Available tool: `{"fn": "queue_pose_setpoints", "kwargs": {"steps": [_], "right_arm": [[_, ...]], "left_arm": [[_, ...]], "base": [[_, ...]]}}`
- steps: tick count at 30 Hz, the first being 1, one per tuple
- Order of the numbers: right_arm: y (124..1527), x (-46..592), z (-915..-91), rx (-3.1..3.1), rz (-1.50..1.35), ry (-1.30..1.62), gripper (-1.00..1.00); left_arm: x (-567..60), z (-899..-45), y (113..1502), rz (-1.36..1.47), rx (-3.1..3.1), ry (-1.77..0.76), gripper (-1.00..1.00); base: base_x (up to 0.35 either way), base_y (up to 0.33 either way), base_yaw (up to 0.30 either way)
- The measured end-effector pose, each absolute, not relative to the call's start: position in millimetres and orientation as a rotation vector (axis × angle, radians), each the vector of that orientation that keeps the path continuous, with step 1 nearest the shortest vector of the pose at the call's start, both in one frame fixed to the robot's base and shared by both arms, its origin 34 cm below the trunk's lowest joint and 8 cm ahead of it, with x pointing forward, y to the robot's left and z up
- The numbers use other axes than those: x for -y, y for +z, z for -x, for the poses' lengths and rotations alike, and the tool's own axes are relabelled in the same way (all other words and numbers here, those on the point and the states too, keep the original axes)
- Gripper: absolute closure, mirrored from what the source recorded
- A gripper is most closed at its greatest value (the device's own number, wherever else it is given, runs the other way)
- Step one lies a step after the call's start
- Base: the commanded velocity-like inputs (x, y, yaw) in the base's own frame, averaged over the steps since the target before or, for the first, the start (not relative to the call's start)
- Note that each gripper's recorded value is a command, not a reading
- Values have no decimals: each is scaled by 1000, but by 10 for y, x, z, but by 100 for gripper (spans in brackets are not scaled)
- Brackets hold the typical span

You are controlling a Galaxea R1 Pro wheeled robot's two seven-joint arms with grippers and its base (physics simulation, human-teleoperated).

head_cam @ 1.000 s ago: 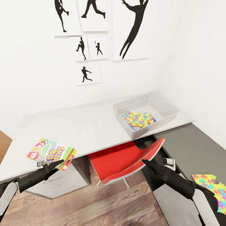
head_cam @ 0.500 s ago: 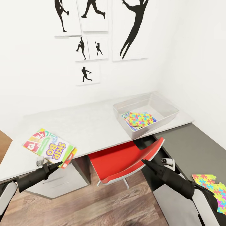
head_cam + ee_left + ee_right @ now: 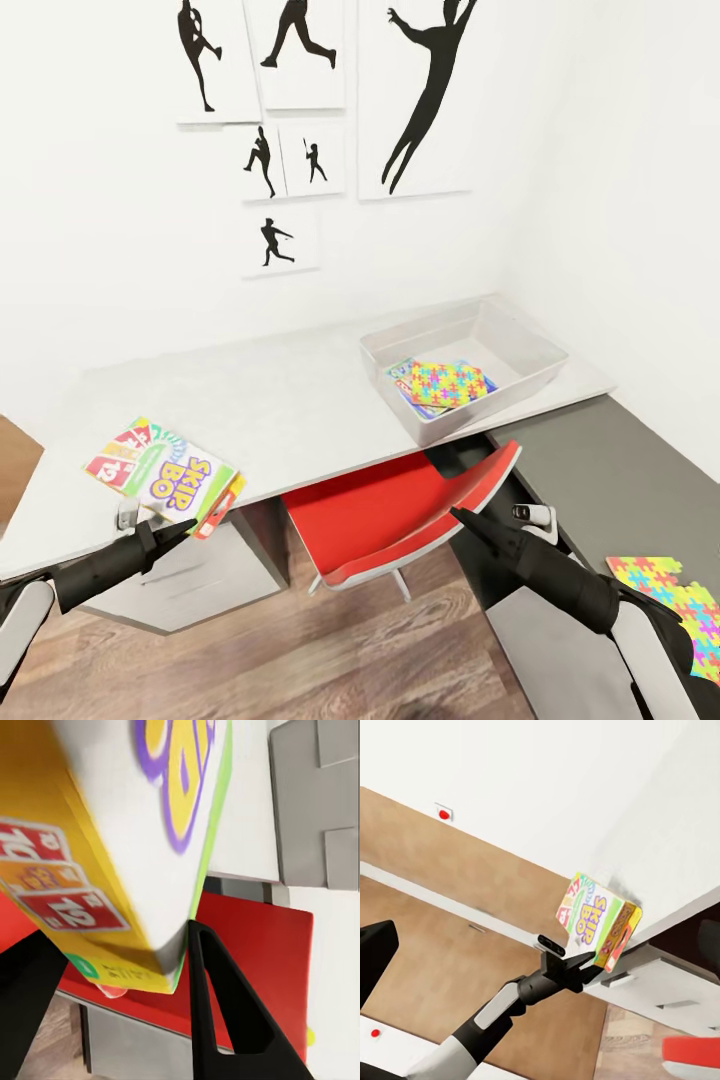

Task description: Put all the toys in the child's room - the three board games (two on the bed and one on the table), the two jigsaw puzzles on the table, and the tennis ball on the table - inside the toy box on the table in the child's room.

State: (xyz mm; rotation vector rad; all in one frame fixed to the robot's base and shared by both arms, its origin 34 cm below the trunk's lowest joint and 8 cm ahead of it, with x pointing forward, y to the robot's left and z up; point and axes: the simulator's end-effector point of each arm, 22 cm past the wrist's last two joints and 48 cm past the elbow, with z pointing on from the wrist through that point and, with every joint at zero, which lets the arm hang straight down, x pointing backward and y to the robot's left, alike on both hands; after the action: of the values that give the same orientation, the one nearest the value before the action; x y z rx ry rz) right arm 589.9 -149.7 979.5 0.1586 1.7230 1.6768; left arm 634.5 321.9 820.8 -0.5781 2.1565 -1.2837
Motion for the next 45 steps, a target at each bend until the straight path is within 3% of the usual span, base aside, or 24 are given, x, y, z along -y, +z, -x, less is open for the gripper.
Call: {"fn": "queue_pose_setpoints", "kwargs": {"steps": [29,45], "right_arm": [[10114,1508,-5834,-1723,-160,1672,-100],[10281,1609,-5882,-1670,-145,1570,-100]], "left_arm": [[-3408,-6310,8690,526,-2171,-1249,100],[-3347,-6189,9719,317,-2118,-1480,100]], "base": [[0,0,0],[0,0,0]]}}
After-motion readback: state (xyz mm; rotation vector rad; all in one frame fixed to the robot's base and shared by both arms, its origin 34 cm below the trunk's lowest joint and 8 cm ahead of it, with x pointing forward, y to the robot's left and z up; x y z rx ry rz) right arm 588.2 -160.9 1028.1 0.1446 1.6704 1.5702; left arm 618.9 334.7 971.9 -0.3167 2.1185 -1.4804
